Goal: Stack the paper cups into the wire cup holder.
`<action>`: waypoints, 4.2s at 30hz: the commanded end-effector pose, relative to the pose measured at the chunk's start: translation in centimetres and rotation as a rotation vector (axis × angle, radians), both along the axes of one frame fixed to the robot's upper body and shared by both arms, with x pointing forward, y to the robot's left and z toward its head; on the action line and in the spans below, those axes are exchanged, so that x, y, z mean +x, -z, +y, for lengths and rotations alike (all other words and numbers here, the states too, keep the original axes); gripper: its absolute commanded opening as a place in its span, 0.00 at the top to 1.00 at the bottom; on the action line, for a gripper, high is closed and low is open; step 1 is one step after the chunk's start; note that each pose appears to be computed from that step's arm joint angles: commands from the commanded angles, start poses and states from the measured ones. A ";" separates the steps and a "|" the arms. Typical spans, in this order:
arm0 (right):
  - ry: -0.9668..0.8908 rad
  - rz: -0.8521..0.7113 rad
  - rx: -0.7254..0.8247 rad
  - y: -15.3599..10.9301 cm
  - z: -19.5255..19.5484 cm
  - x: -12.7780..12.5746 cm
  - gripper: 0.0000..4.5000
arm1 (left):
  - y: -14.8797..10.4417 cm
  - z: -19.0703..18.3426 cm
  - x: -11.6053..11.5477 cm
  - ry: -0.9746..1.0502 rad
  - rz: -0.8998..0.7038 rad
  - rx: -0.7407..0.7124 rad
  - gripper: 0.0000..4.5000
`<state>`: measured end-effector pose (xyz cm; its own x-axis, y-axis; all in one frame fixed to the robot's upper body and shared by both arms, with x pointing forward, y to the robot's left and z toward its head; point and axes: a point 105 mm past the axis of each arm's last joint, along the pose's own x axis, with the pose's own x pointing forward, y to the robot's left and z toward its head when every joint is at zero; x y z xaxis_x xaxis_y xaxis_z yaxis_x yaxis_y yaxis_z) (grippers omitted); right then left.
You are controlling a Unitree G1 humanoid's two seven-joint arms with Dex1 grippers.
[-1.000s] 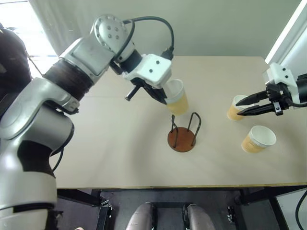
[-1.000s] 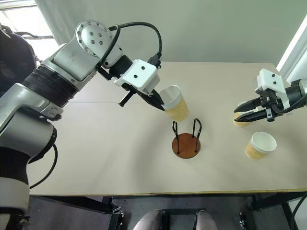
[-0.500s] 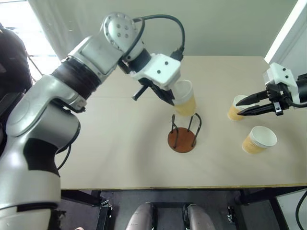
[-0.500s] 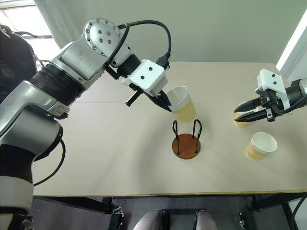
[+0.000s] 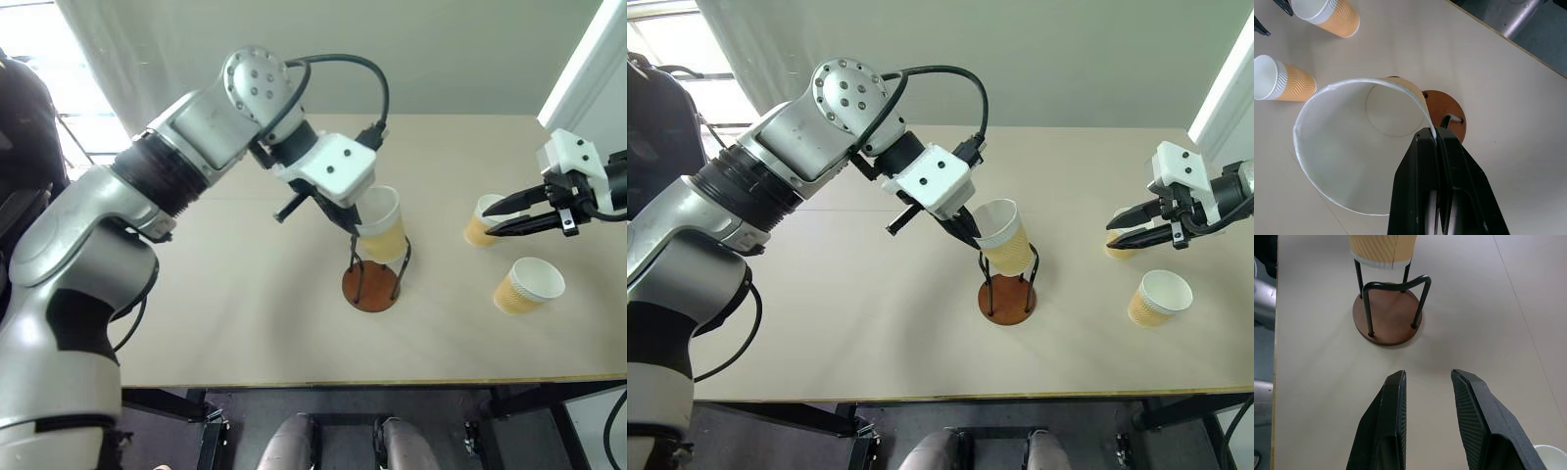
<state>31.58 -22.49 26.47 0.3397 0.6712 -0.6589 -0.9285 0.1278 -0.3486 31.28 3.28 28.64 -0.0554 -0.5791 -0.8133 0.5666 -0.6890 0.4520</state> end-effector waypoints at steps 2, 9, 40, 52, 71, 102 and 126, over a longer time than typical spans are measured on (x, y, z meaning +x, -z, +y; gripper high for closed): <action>-0.010 -0.045 0.001 -1.1 0.1 -0.2 0.69 | 0.0 0.5 0.0 0.009 -0.031 0.050 0.99; -0.006 -0.047 -0.003 -1.0 0.0 -0.1 0.69 | 0.3 1.0 0.3 0.003 -0.047 0.081 0.55; 0.110 -0.146 -0.034 1.0 -0.9 3.7 0.69 | -5.0 6.9 2.6 -0.413 0.548 -0.722 0.00; 0.211 -0.242 -0.288 2.8 -4.6 7.0 0.69 | -3.4 7.0 -0.1 -0.400 0.758 -0.646 0.00; 0.215 -0.333 -0.476 4.5 -5.2 9.3 0.43 | 0.4 9.8 1.2 -0.542 0.576 -0.690 0.00; 0.130 -0.295 -0.683 6.6 -5.8 9.3 1.00 | 2.1 10.0 1.4 -0.501 0.478 -0.707 0.00; -0.320 -0.469 -0.631 -3.3 5.0 1.1 1.00 | 5.3 10.6 2.9 -0.447 0.560 -0.621 0.00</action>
